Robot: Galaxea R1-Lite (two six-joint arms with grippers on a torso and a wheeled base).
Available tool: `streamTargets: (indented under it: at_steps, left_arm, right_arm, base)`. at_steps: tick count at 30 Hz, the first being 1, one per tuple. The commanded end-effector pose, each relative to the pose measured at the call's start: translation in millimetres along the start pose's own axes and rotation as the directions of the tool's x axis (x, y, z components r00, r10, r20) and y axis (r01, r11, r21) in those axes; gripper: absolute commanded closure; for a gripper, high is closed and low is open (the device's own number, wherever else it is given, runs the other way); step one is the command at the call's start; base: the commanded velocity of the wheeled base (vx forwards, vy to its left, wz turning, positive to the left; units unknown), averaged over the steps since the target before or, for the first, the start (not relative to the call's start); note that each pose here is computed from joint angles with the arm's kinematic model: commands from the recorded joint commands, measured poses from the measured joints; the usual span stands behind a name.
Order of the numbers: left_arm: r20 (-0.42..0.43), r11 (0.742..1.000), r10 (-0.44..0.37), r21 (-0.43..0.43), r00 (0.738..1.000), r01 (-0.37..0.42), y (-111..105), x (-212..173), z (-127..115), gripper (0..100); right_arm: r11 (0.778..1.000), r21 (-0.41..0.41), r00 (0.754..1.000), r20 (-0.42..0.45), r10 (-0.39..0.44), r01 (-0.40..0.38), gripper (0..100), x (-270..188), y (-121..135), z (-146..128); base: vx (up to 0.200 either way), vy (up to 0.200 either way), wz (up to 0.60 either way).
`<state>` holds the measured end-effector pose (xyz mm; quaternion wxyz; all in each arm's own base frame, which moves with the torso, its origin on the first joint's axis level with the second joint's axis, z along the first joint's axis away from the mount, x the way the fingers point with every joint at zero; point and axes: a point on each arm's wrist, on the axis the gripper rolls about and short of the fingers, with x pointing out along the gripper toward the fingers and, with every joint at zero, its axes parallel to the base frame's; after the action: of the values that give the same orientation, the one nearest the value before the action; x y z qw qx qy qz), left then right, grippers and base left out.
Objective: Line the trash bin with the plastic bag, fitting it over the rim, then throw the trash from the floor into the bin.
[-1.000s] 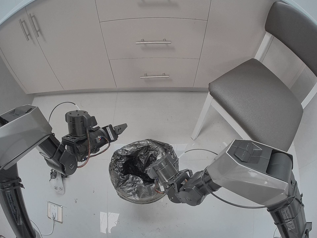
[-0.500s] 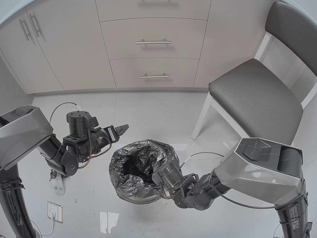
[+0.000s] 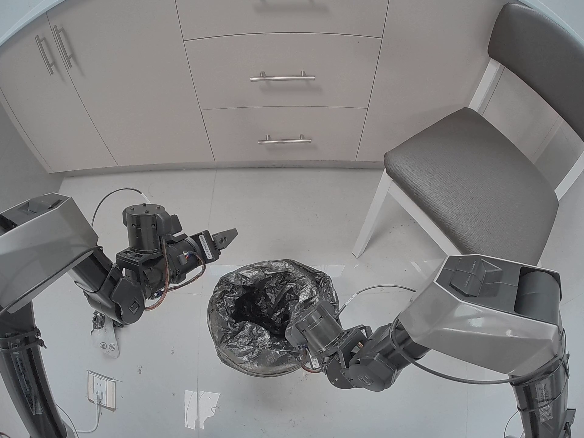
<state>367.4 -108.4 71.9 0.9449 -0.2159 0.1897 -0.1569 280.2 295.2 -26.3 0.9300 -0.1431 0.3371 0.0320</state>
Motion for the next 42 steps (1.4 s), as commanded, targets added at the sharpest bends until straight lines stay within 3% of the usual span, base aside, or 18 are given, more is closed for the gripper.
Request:
streamTargets:
  at_steps: [1,16,42]
  left_arm:
    - [-0.002,1.0,0.0,-0.001,1.0,0.0,0,0,-1,0]
    - [-0.004,1.0,0.0,0.0,1.0,0.0,0,1,-2,0]
    - [-0.006,1.0,-0.001,0.002,1.0,0.001,0,1,-3,0]
  right_arm:
    - [1.0,0.006,1.0,0.009,0.004,-0.004,0,-3,-1,4]
    - [1.0,-0.004,1.0,0.019,0.017,-0.017,0,-15,3,3]
    - [0.999,-0.034,0.997,-0.069,-0.015,0.013,0,-4,0,-33]
  base:
    - [0.0,0.0,0.0]
    - [0.0,0.0,0.0]
    - [0.0,0.0,0.0]
